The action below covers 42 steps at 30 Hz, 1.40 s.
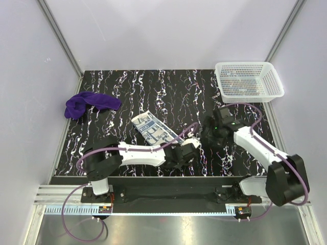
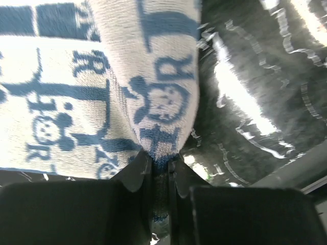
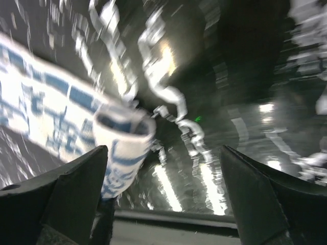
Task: Roll the towels
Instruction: Roll the towel
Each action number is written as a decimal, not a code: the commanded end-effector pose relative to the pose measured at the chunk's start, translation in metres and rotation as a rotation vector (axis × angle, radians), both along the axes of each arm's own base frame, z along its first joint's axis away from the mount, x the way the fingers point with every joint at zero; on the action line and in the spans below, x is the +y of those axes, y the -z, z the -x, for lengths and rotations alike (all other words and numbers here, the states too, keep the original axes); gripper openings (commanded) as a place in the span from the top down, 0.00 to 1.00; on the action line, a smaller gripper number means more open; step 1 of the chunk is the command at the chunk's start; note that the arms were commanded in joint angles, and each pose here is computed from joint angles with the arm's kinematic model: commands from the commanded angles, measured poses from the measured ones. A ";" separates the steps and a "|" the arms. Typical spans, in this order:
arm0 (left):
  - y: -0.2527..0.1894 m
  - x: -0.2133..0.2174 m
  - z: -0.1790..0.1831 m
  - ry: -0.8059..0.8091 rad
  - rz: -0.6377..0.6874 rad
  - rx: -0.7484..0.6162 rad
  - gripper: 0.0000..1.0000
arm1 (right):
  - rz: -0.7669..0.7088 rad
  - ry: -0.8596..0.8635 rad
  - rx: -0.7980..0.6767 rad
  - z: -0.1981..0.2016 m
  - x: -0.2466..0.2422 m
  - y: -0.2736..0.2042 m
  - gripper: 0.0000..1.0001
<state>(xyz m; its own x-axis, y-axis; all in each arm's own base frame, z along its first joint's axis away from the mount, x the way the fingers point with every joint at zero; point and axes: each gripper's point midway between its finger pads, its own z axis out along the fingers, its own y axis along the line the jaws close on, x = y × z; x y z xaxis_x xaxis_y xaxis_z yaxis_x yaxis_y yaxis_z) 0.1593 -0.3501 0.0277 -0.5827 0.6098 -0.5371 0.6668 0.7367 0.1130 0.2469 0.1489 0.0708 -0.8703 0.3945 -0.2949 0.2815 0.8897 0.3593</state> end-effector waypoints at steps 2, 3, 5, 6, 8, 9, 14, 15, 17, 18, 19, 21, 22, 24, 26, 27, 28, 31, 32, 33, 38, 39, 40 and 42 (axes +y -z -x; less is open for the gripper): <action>-0.009 -0.001 0.007 -0.037 0.107 0.095 1.00 | 0.059 0.129 -0.103 -0.015 -0.036 -0.033 0.00; -0.011 -0.001 0.007 -0.039 0.112 0.094 1.00 | 0.058 0.139 -0.107 -0.017 -0.038 -0.036 0.00; -0.011 -0.003 0.007 -0.036 0.122 0.102 1.00 | 0.053 0.145 -0.108 -0.017 -0.038 -0.038 0.00; -0.010 -0.003 0.006 -0.039 0.128 0.109 1.00 | 0.045 0.144 -0.100 -0.016 -0.037 -0.036 0.00; -0.011 -0.009 0.009 -0.035 0.177 0.158 1.00 | -0.012 0.127 -0.127 -0.015 -0.028 -0.041 0.00; -0.010 -0.007 0.007 -0.049 0.202 0.182 1.00 | -0.042 0.113 -0.123 -0.010 -0.024 -0.037 0.01; -0.021 -0.024 0.004 -0.092 0.461 0.383 1.00 | -0.274 -0.001 -0.273 -0.004 0.009 -0.064 0.03; -0.018 -0.018 -0.006 -0.129 0.482 0.400 1.00 | -0.287 0.002 -0.275 -0.001 0.010 -0.061 0.03; -0.023 -0.018 -0.018 -0.174 0.528 0.412 1.00 | -0.304 -0.004 -0.287 0.003 0.011 -0.064 0.03; -0.027 -0.019 -0.022 -0.193 0.547 0.416 1.00 | -0.310 -0.008 -0.282 0.005 0.011 -0.061 0.03; -0.029 -0.019 -0.027 -0.210 0.559 0.418 1.00 | -0.320 -0.013 -0.286 0.006 0.013 -0.061 0.03; -0.031 -0.019 -0.036 -0.235 0.593 0.448 1.00 | -0.357 -0.030 -0.286 0.007 0.018 -0.059 0.03; -0.034 -0.022 -0.039 -0.256 0.630 0.471 1.00 | -0.377 -0.038 -0.284 0.008 0.022 -0.058 0.03; -0.031 -0.023 -0.041 -0.269 0.685 0.542 1.00 | -0.420 -0.047 -0.251 0.012 0.029 -0.051 0.06; -0.040 -0.032 -0.042 -0.264 0.782 0.595 1.00 | -0.442 -0.055 -0.258 0.009 0.033 -0.049 0.07; -0.032 -0.027 -0.041 -0.285 0.792 0.620 1.00 | -0.447 -0.051 -0.267 0.008 0.033 -0.047 0.08; -0.041 -0.033 -0.045 -0.285 0.860 0.627 1.00 | -0.447 -0.050 -0.266 0.007 0.033 -0.045 0.08; -0.042 -0.031 -0.043 -0.301 0.932 0.674 1.00 | -0.453 -0.051 -0.276 0.003 0.035 -0.040 0.09; -0.042 -0.029 -0.044 -0.312 0.942 0.678 1.00 | -0.455 -0.049 -0.261 0.002 0.036 -0.035 0.10; -0.035 -0.025 -0.041 -0.332 0.942 0.691 1.00 | -0.461 -0.050 -0.271 -0.001 0.038 -0.035 0.11; -0.032 -0.019 -0.042 -0.380 1.025 0.730 1.00 | -0.493 -0.058 -0.241 -0.006 0.046 -0.019 0.15; -0.033 -0.019 -0.041 -0.392 1.044 0.748 1.00 | -0.494 -0.060 -0.244 -0.007 0.047 -0.018 0.15; -0.039 -0.021 -0.042 -0.371 1.079 0.743 1.00 | -0.488 -0.062 -0.234 -0.007 0.049 -0.014 0.16; -0.038 -0.021 -0.042 -0.374 1.098 0.758 1.00 | -0.482 -0.069 -0.229 -0.006 0.052 -0.011 0.16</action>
<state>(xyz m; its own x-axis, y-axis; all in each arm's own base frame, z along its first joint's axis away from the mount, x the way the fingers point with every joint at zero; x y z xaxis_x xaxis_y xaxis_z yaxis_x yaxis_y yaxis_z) 0.1951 -0.3586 0.0378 -0.9814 -0.1530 -0.1164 0.0254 0.4970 -0.8674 0.2440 0.1888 0.0697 -0.8391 0.4860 -0.2443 0.1611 0.6511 0.7417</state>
